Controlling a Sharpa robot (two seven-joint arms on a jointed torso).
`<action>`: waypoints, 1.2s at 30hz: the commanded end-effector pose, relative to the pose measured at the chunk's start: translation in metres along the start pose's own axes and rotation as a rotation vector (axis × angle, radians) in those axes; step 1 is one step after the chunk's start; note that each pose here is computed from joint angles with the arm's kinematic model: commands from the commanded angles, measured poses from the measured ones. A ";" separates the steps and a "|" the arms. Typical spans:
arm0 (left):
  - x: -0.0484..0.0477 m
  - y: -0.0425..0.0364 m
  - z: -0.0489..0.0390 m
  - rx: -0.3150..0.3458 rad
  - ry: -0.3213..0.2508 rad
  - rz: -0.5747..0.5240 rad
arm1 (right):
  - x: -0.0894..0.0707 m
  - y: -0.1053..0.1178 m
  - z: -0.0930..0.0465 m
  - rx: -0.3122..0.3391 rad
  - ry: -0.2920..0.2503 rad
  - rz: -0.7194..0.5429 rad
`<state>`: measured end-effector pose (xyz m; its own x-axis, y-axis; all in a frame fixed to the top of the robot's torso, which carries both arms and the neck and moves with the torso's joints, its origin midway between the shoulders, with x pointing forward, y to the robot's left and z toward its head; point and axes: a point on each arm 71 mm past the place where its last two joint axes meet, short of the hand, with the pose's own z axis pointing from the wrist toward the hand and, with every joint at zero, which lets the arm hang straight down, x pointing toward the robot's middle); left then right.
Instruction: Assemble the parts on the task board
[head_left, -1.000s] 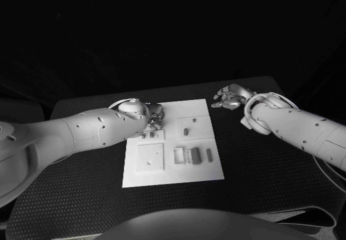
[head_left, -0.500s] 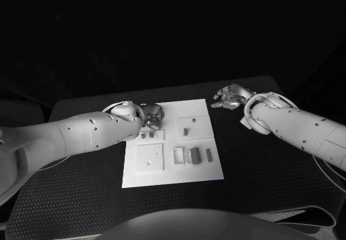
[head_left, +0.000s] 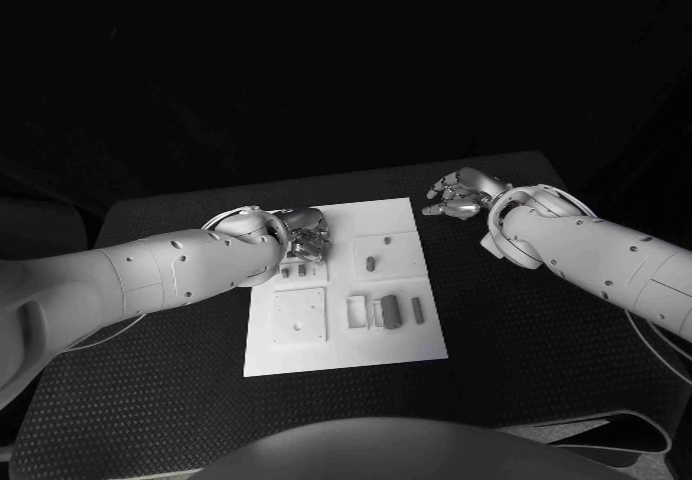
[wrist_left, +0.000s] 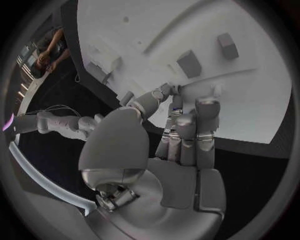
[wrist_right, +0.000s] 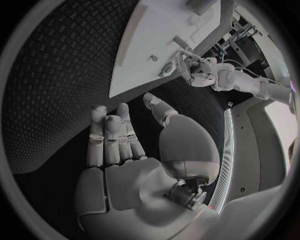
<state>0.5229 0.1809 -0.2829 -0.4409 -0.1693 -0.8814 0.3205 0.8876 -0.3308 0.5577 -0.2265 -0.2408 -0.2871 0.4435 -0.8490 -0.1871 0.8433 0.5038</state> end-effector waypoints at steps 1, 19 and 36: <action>-0.0039 -0.0047 -0.0014 0.084 -0.051 -0.019 | 0.001 0.001 0.000 -0.011 0.011 -0.006; -0.0147 0.0042 -0.0056 0.177 -0.156 -0.033 | 0.001 0.000 -0.001 -0.011 0.011 -0.006; -0.0186 0.0167 -0.0074 0.169 -0.166 -0.049 | 0.001 0.000 -0.001 -0.011 0.010 -0.006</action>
<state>0.5310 0.2036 -0.2711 -0.3232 -0.2725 -0.9063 0.4295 0.8111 -0.3971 0.5573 -0.2277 -0.2409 -0.2870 0.4432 -0.8492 -0.1862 0.8438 0.5033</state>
